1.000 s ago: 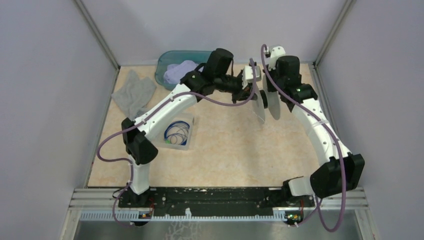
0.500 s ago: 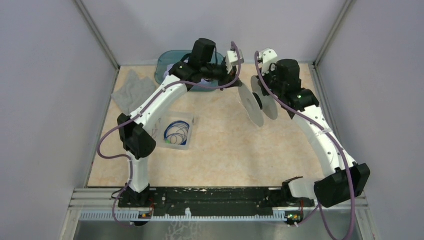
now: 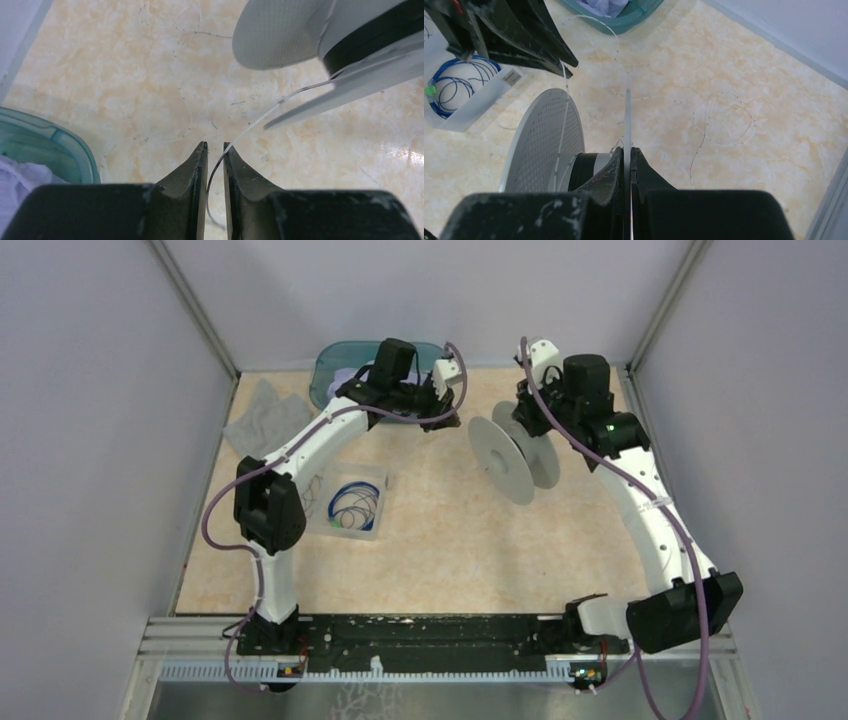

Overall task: Wrap the cables
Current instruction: Wrap the cable around the cable reel.

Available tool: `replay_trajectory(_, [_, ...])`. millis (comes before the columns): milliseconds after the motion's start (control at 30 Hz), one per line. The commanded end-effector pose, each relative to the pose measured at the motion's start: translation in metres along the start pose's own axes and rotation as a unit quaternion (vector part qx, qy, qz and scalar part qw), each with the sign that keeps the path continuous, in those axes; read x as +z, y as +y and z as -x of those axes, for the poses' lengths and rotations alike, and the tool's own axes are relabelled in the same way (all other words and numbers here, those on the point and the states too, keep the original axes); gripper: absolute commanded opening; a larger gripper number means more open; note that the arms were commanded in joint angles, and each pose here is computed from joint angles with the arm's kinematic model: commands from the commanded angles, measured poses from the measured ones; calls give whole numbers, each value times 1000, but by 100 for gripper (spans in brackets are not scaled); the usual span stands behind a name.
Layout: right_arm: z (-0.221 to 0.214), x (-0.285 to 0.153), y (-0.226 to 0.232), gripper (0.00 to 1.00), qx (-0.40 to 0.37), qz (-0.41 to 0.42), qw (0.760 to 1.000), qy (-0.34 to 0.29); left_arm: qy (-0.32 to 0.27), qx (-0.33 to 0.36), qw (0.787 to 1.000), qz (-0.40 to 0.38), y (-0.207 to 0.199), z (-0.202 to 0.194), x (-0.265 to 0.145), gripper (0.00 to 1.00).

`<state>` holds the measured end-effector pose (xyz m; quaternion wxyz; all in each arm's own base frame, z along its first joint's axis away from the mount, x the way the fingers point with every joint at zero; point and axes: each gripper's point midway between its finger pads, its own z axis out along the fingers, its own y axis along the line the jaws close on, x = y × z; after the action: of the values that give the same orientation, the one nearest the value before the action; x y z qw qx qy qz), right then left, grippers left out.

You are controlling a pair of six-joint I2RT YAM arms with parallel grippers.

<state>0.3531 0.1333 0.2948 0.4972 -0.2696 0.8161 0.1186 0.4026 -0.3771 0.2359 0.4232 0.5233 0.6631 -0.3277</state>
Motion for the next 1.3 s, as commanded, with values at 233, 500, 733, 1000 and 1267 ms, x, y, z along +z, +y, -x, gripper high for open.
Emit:
replay_trajectory(233, [91,-47,-13,0,19,1,993,-114,-11,2,1000,-4,0,-29,-6,35])
replay_trajectory(500, [119,-66,-8,0,25,14,989,-142,-27,19,998,-47,-13,-43,0,46])
replay_trajectory(733, [125,-74,-4,0,23,23,988,-149,-59,70,989,-120,-34,-45,-23,64])
replay_trajectory(1000, [118,-70,5,0,25,47,989,-136,-67,151,975,-151,-38,-42,-36,77])
replay_trajectory(1267, [111,-69,11,0,30,65,989,-126,-86,194,964,-160,-27,-27,-28,85])
